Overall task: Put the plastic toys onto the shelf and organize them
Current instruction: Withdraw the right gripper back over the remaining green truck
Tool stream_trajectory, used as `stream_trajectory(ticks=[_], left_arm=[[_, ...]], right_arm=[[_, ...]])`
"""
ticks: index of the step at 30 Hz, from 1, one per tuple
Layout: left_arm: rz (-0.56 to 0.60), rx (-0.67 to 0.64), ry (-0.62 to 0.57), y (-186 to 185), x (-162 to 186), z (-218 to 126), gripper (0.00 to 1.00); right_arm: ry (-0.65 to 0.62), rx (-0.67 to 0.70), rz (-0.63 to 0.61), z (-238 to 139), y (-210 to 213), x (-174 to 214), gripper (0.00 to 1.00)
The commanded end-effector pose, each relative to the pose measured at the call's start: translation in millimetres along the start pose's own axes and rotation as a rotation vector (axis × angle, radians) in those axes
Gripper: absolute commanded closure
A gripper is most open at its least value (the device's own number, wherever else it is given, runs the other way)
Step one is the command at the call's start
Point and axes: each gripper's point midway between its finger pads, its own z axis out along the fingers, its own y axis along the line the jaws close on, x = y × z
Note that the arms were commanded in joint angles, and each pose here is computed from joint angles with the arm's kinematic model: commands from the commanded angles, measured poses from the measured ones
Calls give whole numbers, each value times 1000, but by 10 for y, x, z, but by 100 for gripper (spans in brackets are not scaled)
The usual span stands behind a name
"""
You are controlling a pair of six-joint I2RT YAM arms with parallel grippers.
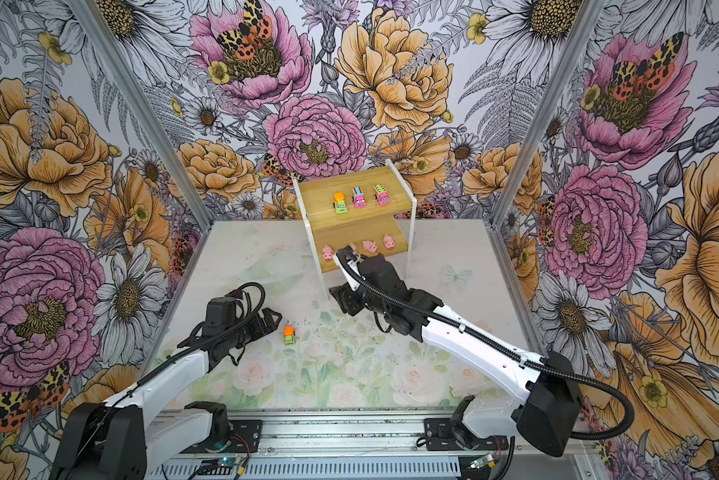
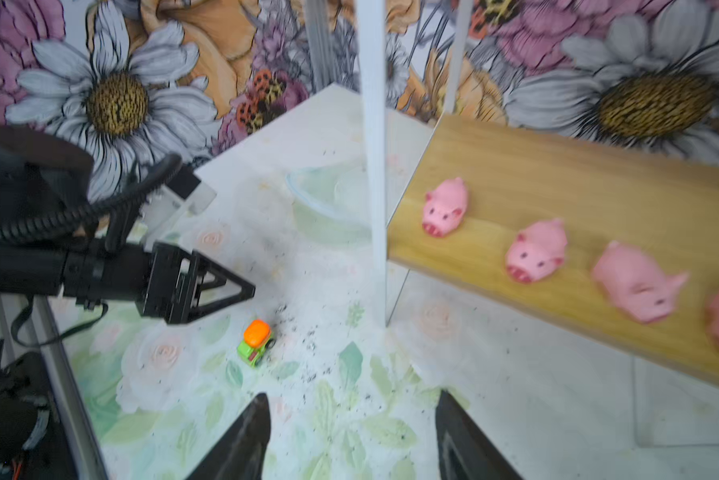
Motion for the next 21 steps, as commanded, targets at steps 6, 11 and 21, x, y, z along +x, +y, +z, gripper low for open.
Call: stream_trajectory(ticks=[6, 11, 21], left_arm=[[-10, 16, -40, -28, -78, -68, 1], [-18, 15, -40, -14, -68, -81, 1], [-29, 7, -43, 16, -79, -84, 1]], right_arm=[[-105, -86, 61, 414, 509, 208, 36], [-66, -86, 63, 684, 580, 325, 36], [13, -126, 128, 1144, 705, 575, 32]])
